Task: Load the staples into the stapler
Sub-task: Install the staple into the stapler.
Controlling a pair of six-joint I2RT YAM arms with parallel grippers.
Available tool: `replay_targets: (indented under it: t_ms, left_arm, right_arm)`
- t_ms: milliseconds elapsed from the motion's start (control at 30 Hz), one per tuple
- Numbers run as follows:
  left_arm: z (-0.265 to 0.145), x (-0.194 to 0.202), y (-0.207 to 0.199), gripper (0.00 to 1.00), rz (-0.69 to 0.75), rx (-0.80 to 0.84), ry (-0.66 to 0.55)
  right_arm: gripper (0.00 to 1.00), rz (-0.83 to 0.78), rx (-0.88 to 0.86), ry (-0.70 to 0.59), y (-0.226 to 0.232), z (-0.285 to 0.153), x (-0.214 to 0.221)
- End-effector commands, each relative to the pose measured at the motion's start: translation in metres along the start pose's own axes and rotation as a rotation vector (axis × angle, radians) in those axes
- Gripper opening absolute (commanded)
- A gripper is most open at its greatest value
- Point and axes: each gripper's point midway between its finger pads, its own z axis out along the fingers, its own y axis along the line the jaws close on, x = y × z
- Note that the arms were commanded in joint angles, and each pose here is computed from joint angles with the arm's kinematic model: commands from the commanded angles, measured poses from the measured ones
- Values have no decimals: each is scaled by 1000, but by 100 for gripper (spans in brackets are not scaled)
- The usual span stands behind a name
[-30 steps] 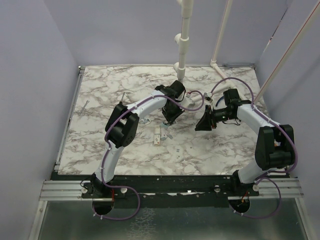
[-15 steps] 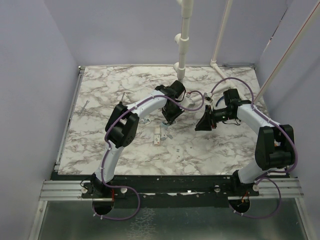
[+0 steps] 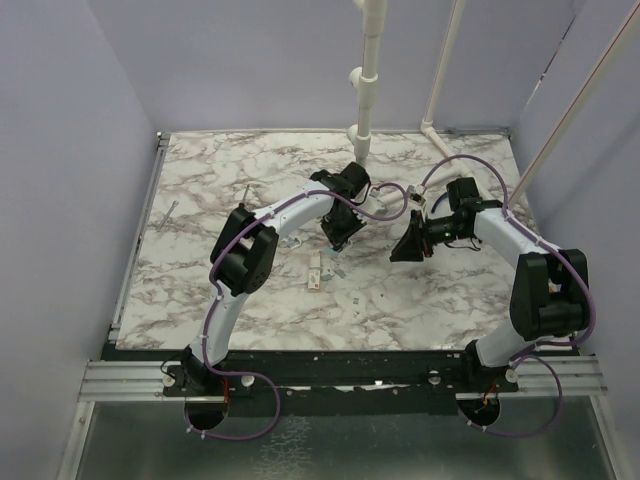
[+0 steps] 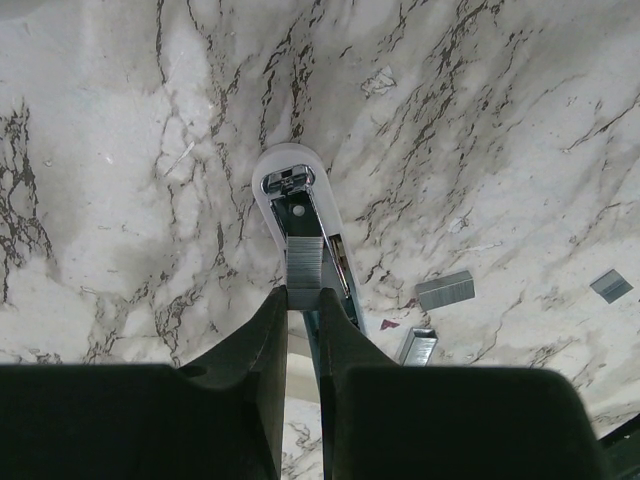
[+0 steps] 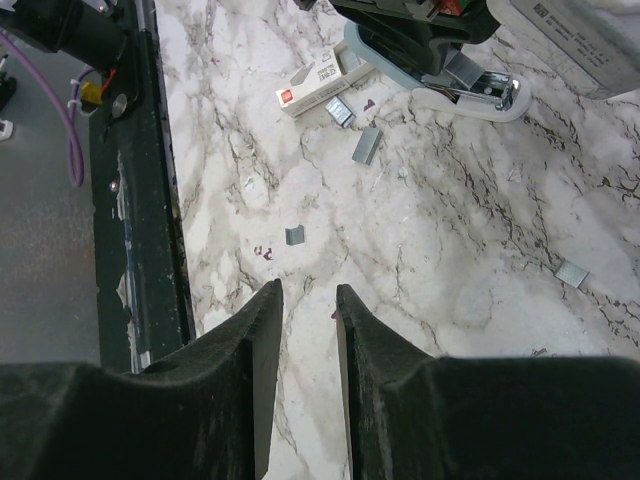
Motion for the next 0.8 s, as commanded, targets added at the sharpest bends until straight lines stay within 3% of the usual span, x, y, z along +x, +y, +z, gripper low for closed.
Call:
replay_targets:
  t_ms: [0,333,567,767]
  left_arm:
    - [-5,7,-3,0,-11,-10,37]
    - [-8,-1,-5,0,-26,-1,10]
    - [-29,-21,11,0,-49,-34,-122]
    - [-42,-27,10,0,13,-16,-223]
  right_arm:
    - [32,-38,-16,-16,2,-1,-9]
    - [32,-43,-15,-15,2,-1,-10]
    - [32,-63,-4,-27,1,-1,-10]
    - [32,-96,15,-35,0,-1,-10]
